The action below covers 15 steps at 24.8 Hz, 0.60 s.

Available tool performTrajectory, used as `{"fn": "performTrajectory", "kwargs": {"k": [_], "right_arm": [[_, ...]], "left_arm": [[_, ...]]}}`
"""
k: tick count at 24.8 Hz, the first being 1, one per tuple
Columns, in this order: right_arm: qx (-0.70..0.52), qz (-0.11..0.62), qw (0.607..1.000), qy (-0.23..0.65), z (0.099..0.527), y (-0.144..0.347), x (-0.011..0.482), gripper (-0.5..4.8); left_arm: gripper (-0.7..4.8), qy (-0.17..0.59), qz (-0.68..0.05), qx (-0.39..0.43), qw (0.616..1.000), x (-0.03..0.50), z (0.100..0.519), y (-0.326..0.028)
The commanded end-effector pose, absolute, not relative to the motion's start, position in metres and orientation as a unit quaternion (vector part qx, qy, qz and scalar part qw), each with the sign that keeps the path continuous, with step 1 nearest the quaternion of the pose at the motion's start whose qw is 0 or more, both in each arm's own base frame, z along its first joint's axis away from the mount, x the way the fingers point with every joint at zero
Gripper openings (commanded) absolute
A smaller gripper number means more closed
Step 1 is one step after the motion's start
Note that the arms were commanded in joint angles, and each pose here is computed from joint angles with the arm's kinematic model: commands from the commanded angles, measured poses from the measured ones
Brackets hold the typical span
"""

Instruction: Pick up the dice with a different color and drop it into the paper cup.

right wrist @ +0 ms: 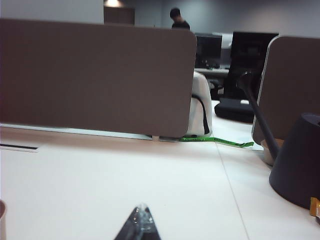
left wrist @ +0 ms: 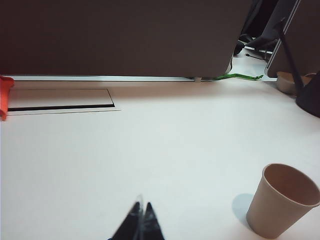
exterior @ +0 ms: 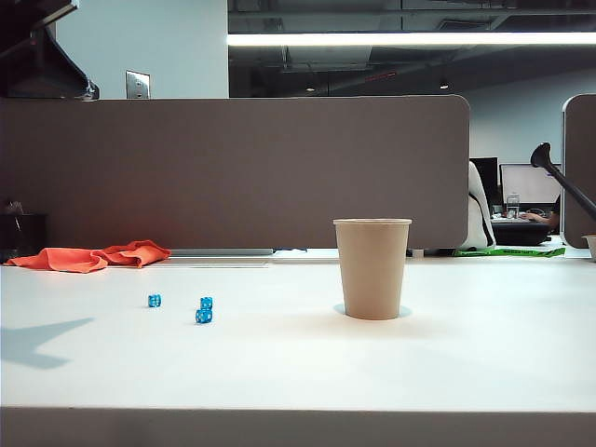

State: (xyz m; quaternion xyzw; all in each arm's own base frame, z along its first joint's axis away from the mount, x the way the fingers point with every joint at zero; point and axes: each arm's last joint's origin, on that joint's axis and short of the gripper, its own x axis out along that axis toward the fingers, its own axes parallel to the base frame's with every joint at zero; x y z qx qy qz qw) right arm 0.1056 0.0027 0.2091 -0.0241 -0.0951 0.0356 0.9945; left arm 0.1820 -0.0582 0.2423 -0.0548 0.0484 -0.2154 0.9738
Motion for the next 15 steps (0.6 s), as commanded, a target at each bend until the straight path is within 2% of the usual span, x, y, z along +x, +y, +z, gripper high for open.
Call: {"fn": "performTrajectory", "kwargs": {"k": [1, 15], "right_arm": [[-0.022, 0.036, 0.995, -0.09, 0.208, 0.003, 0.099, -0.02], [-0.018, 0.047, 0.997, -0.061, 0.196, 0.003, 0.09, -0.02]], "left_arm": [[-0.06, 0.035, -0.216, -0.049, 0.975, 0.182, 0.246, -0.058], [-0.06, 0.03, -0.199, -0.036, 0.979, 0.182, 0.246, -0.057]]}}
